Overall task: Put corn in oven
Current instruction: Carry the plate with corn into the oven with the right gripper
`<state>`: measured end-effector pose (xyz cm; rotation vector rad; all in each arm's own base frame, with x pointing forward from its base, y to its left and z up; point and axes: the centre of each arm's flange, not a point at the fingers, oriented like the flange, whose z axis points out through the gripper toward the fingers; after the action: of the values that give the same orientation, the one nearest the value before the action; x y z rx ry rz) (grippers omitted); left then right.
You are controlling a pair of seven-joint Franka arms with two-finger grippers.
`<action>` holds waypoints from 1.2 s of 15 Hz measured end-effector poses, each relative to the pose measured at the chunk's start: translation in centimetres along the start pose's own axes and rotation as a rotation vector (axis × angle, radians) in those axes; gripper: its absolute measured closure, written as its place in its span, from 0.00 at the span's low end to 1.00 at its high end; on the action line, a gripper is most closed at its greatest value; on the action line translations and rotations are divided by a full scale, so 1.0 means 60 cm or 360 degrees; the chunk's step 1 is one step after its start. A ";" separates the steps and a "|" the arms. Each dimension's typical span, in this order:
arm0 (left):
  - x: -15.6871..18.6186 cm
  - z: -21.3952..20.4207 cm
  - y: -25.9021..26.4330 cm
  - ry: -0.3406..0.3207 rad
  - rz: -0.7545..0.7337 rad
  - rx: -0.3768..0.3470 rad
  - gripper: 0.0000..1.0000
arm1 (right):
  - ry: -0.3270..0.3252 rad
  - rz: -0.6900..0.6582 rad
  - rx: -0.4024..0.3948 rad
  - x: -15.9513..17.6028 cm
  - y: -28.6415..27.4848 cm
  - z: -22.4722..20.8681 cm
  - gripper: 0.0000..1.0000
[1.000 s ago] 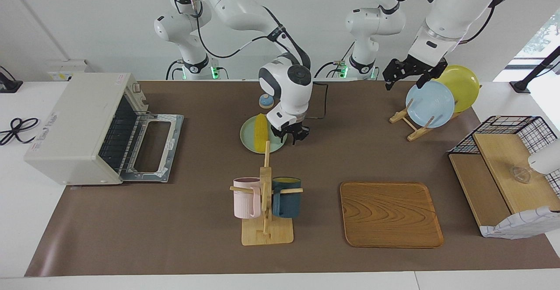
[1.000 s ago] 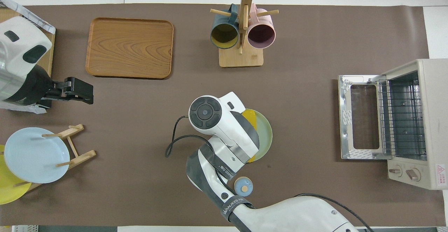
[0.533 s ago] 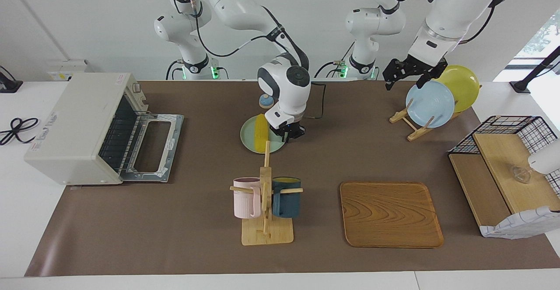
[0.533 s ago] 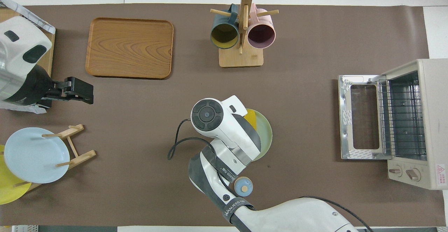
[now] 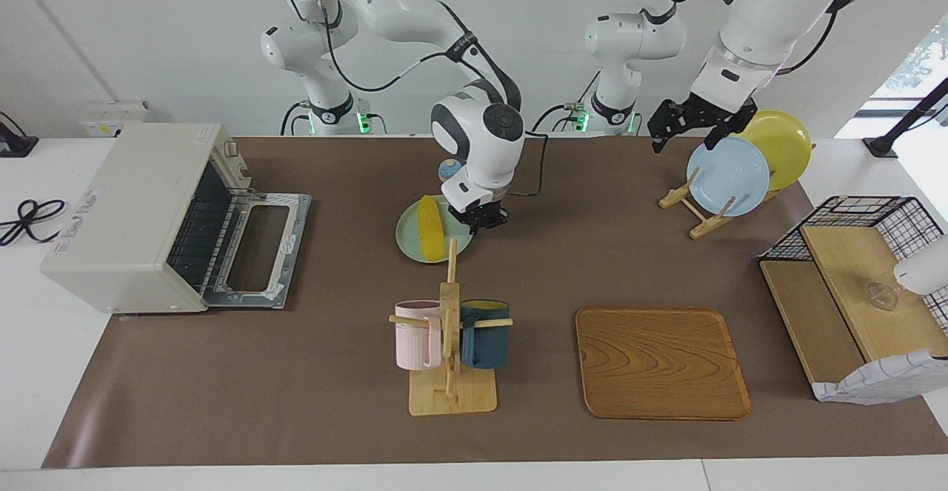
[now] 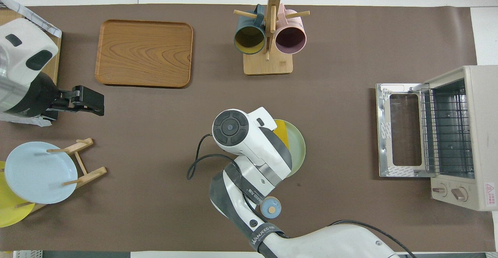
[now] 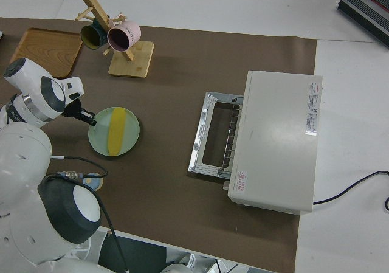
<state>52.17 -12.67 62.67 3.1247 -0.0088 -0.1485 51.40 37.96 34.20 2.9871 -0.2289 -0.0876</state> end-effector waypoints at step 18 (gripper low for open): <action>0.001 0.003 -0.007 -0.0007 -0.0012 0.0000 0.00 | -0.0402 -0.0131 -0.0178 0.157 0.595 -0.027 0.97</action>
<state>52.22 -12.27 62.51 3.1250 0.0030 -0.1554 55.56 1.80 40.66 2.8677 -0.1237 -0.4721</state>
